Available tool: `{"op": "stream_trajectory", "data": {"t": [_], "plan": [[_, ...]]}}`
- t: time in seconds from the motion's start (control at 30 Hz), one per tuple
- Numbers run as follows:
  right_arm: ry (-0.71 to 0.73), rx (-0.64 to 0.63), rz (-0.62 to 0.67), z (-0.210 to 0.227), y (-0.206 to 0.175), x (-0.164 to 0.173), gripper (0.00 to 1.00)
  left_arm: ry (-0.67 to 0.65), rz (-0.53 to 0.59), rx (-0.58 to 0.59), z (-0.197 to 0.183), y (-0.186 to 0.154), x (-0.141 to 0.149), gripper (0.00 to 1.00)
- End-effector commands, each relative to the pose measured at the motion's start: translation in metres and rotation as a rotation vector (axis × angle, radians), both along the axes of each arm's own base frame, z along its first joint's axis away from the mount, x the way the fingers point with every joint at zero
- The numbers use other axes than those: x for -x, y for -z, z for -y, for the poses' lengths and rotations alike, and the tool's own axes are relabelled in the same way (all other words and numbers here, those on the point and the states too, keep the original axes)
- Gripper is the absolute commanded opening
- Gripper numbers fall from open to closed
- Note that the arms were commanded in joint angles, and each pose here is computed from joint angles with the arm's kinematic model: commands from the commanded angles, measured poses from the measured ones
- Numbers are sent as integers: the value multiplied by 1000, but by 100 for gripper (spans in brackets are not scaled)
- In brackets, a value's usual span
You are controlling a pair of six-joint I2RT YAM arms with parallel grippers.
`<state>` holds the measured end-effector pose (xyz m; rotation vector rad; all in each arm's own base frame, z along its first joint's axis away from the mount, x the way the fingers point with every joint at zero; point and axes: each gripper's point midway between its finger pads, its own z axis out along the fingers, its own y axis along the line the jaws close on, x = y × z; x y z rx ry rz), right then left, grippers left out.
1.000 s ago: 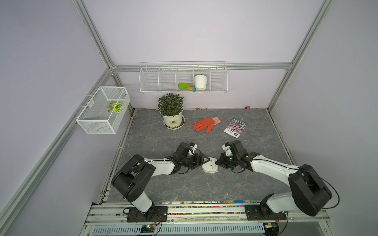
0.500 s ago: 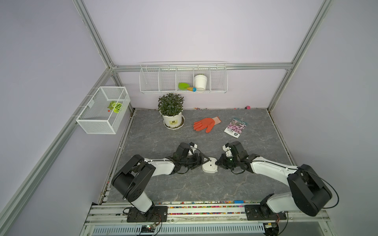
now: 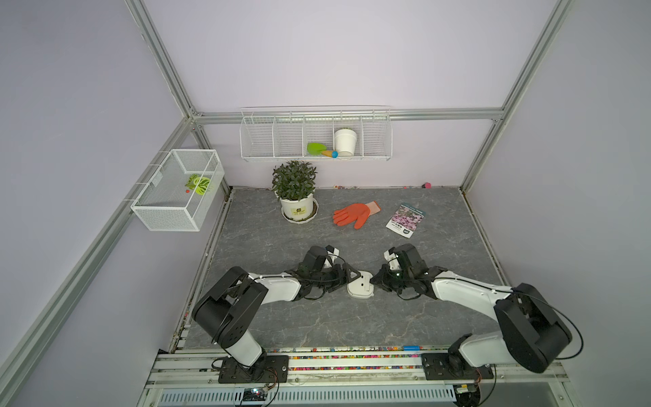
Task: Remove the battery from the alarm
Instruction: Install the cover on the alarm.
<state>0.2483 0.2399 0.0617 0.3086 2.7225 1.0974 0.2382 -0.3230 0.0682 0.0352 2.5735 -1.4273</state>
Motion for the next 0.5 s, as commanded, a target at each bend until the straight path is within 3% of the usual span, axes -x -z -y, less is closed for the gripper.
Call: {"op": "stream_trajectory", "data": {"t": [0.0,0.47], "plan": [[-12,-34,-14,-3,-1,4,0,24,21,23,6,-11,1,82],[-13,-37,-22,-1,1,5,0,20,21,19,5,-11,1,82]]}}
